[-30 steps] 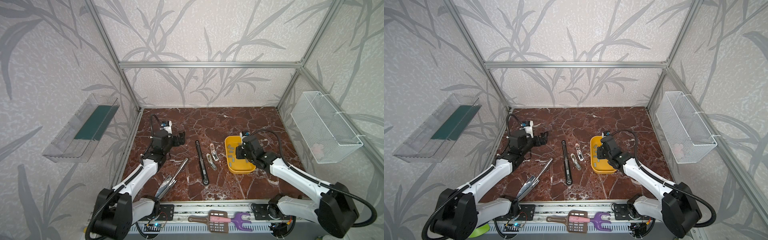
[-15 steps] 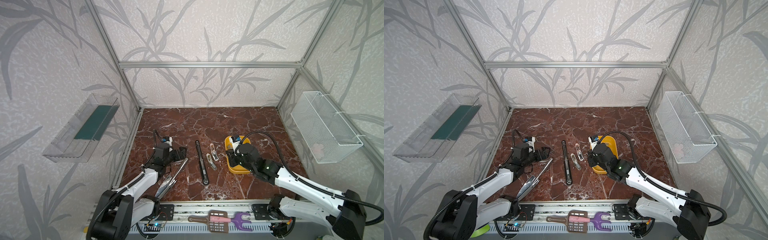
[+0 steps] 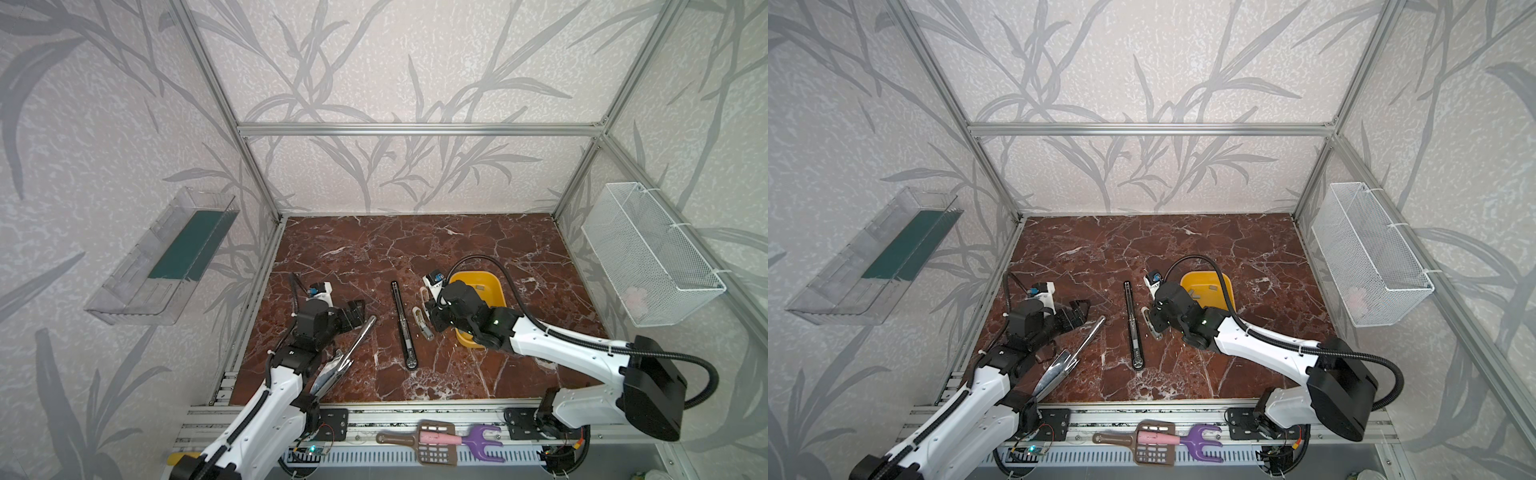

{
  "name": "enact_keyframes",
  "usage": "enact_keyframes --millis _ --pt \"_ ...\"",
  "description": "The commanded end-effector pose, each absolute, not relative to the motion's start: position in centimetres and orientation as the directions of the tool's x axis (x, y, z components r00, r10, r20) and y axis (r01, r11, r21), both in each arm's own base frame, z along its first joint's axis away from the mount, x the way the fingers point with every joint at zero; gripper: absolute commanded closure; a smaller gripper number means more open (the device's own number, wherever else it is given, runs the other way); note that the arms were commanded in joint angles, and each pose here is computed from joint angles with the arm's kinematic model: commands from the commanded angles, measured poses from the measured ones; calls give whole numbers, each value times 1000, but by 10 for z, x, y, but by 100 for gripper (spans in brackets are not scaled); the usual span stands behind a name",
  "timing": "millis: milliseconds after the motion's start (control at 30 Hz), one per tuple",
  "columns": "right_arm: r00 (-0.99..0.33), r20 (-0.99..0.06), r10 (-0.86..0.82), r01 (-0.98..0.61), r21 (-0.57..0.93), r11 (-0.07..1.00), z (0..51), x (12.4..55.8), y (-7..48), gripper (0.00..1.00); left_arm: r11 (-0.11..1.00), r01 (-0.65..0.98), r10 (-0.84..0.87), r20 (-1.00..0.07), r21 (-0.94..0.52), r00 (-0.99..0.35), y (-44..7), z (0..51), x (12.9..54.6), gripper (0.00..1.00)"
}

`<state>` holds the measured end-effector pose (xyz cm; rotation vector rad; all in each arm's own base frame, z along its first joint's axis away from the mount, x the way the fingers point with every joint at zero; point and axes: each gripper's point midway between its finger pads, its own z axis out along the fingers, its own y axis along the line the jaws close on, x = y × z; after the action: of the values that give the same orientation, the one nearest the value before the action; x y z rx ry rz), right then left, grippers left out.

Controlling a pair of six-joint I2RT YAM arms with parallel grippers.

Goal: Load the staples into the stapler

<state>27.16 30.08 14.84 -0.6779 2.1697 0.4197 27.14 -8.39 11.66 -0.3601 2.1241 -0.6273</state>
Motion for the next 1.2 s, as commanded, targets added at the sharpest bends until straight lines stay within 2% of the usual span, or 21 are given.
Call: enact_keyframes --millis 0,333,533,1167 --pt "-513 -782 -354 -610 42 792 148 276 309 98 824 -55 -476 -638 -563 -605 -83 101 263 1" --pt "-543 -738 -400 -578 -17 816 120 289 306 96 809 -15 -459 -614 -588 -642 -94 98 260 1" --pt "-588 -732 -344 -552 52 832 108 301 299 96 805 -14 -467 -619 -593 -631 -93 100 257 1" --pt "-621 -716 -319 -484 31 874 74 318 292 97 803 -13 -466 -614 -596 -637 -94 97 257 1"
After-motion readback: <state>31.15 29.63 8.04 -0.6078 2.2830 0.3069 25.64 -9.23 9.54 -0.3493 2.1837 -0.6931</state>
